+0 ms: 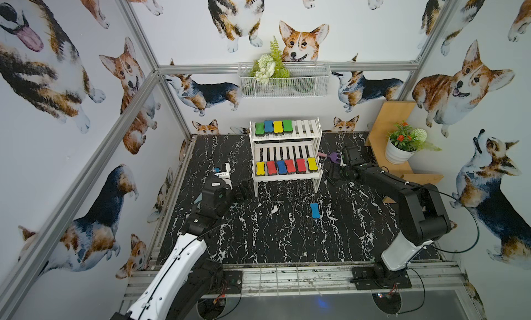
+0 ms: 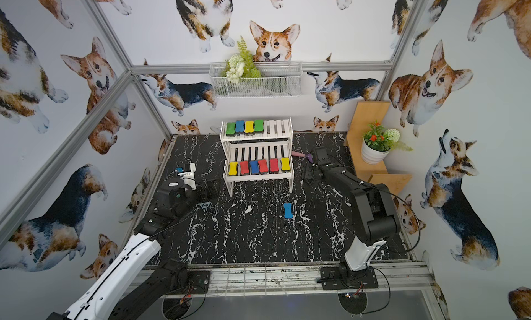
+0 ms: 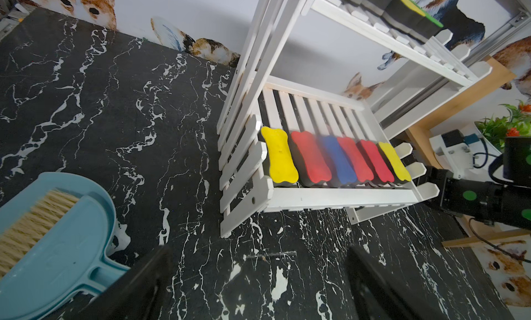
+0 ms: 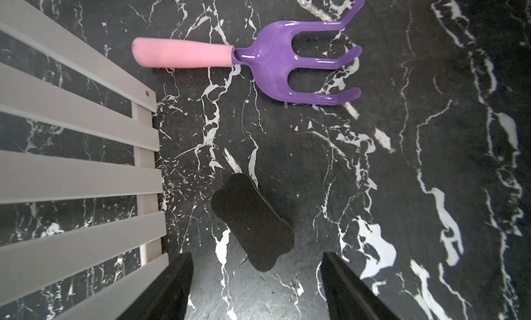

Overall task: Remove the whiteboard erasers from the shelf
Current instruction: Pick up the whiteboard eraser from the center of the board.

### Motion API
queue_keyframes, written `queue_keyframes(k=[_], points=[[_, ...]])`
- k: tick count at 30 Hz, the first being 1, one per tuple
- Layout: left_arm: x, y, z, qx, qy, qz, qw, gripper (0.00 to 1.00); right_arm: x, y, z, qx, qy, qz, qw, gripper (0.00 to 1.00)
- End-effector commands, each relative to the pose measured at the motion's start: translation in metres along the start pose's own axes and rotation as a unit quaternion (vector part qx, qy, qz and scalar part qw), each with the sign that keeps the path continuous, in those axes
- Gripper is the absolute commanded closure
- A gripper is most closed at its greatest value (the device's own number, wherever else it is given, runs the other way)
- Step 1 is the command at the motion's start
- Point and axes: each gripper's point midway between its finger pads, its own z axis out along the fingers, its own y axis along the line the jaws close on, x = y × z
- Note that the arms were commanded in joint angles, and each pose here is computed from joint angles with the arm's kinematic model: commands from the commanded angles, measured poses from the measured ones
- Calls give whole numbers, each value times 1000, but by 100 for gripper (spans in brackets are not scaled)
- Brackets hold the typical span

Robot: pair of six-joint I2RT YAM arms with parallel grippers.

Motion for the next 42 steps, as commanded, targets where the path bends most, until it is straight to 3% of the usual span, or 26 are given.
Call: queue_keyframes(k=[1,14,30,34,42], points=[[-4,-2,0,3,-6,7,1000,1,5,-4,11,14,21,-37,999,23],[-1,1,3,-6,2,7,1000,1,13,-11,40,42,56,-72,995,24],[2,1,6,-4,9,3,1000,1,28,-7,60,46,81,-81,992,32],[4,1,7,-3,12,2,1000,1,22,-3,53,37,61,-71,995,31],[4,1,8,-3,13,1,1000,1,27,6,54,10,68,-56,996,43]])
